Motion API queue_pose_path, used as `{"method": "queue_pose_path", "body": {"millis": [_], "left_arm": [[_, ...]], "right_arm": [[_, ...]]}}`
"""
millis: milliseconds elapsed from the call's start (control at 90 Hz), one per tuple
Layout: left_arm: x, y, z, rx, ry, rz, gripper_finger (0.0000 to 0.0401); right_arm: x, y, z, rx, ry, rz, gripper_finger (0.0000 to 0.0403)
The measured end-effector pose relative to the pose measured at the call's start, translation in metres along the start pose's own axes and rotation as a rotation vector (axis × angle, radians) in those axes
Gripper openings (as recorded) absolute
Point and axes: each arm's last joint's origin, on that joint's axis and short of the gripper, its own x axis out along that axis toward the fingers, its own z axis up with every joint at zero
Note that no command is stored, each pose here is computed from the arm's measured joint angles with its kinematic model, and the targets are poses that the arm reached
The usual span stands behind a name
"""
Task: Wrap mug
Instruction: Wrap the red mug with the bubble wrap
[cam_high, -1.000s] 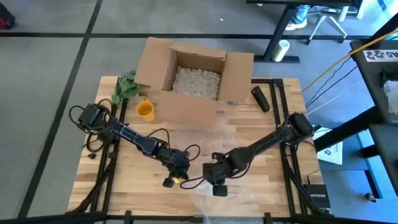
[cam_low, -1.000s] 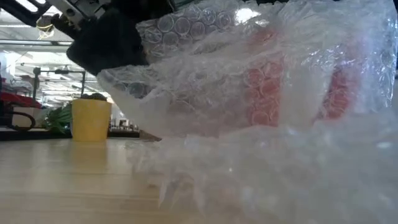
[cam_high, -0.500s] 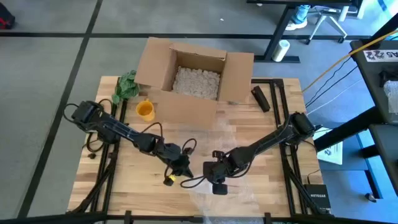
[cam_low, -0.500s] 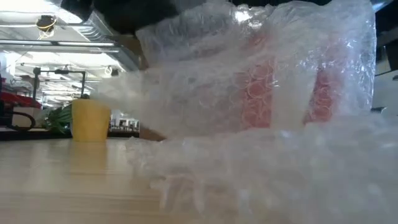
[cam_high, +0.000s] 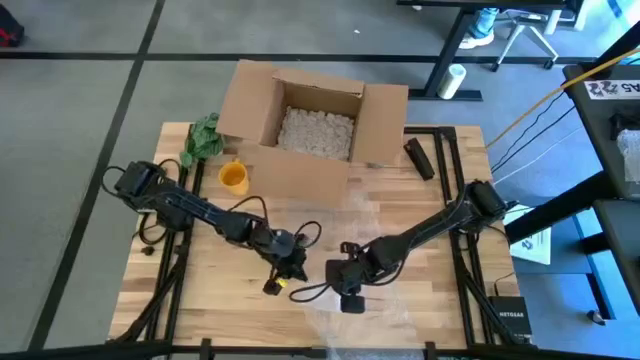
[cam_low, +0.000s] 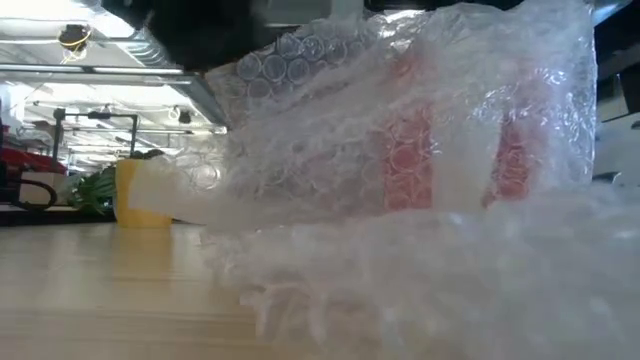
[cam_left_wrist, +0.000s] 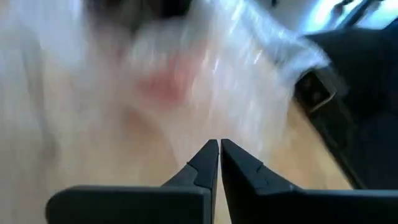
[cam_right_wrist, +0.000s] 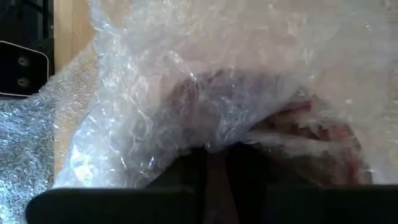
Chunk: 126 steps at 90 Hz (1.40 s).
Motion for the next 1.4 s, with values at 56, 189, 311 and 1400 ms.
{"method": "queue_pose_path", "body": {"millis": [56,189,311,1400], "left_arm": [[0.0,0.0,-0.004,-0.046,0.043,0.001,0.0005],[0.0,-0.002,-0.008,-0.101,0.08,-0.018,0.0034],[0.0,-0.002,-0.008,-0.134,0.084,-0.037,0.0076],[0.022,0.017,-0.058,-0.411,0.036,-0.191,0.0223]], "right_arm": [[0.0,0.0,0.0,0.0,-0.001,0.0,0.0044],[0.0,0.0,0.0,0.0,-0.001,0.001,0.0044],[0.0,0.0,0.0,0.0,-0.002,0.001,0.0044],[-0.001,0.0,0.0,-0.001,-0.001,0.001,0.0044]]}}
